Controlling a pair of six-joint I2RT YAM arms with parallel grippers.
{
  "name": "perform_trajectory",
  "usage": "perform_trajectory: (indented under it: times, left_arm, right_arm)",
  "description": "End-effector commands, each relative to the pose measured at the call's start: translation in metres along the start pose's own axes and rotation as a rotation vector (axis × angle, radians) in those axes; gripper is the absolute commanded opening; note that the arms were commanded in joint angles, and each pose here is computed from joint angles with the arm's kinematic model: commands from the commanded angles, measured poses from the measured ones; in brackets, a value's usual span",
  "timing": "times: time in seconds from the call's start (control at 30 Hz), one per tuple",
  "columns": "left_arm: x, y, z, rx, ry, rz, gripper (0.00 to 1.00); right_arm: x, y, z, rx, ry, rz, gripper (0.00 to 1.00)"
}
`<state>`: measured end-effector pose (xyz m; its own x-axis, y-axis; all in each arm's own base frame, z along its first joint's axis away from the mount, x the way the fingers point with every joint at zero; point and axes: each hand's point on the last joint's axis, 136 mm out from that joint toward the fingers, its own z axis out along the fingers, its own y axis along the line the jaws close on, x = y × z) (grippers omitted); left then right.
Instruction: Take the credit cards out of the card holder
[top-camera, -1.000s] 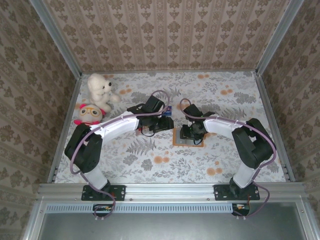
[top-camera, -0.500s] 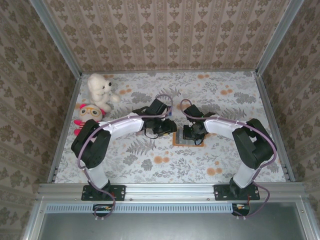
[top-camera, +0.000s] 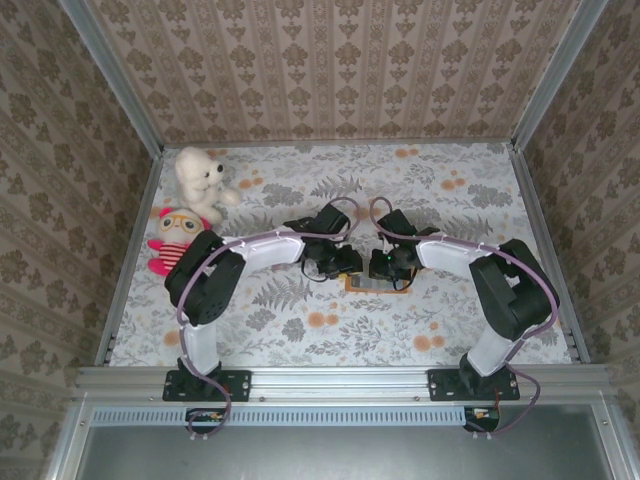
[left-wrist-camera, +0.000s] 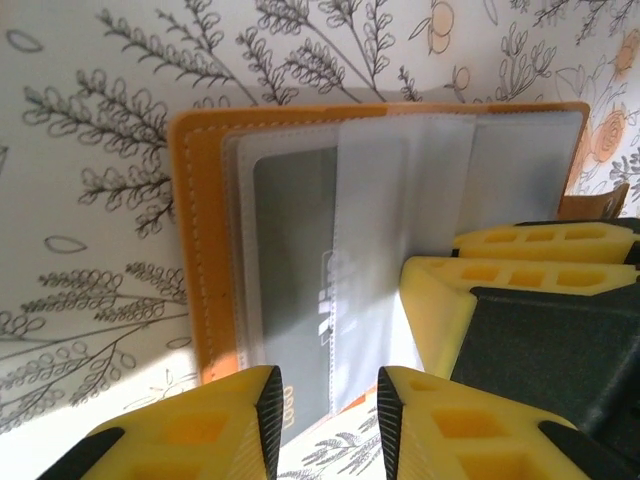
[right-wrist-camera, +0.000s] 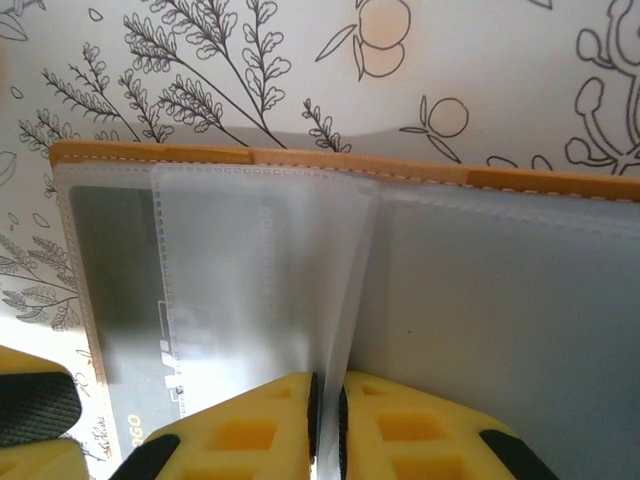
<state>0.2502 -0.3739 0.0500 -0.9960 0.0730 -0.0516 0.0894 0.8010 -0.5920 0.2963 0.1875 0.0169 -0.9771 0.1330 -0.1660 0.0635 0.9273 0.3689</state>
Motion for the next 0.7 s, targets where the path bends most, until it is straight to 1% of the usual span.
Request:
perform_trajectory:
  times: [0.0,0.27,0.4,0.57,0.67]
  left_arm:
    - [0.002,-0.007,0.007,0.017,0.020,-0.010,0.33]
    - [0.006,-0.001,0.014,0.018,0.038,-0.036,0.33]
    - [0.009,0.003,0.020,0.034,0.056,-0.058,0.33]
    - [0.009,0.000,0.021,0.083,0.058,-0.076,0.34]
    - [0.008,-0.002,0.021,0.102,0.059,-0.081,0.34]
  right_arm:
    - [0.010,-0.002,0.003,-0.026,0.032,0.004,0.13]
    - [0.010,0.000,0.003,-0.061,0.033,0.024,0.11]
    - [0.008,0.004,0.001,-0.110,0.029,0.044,0.11]
    - [0.006,0.010,-0.003,-0.179,0.027,0.063,0.17]
    - [0.004,0.014,-0.007,-0.217,0.023,0.085,0.23]
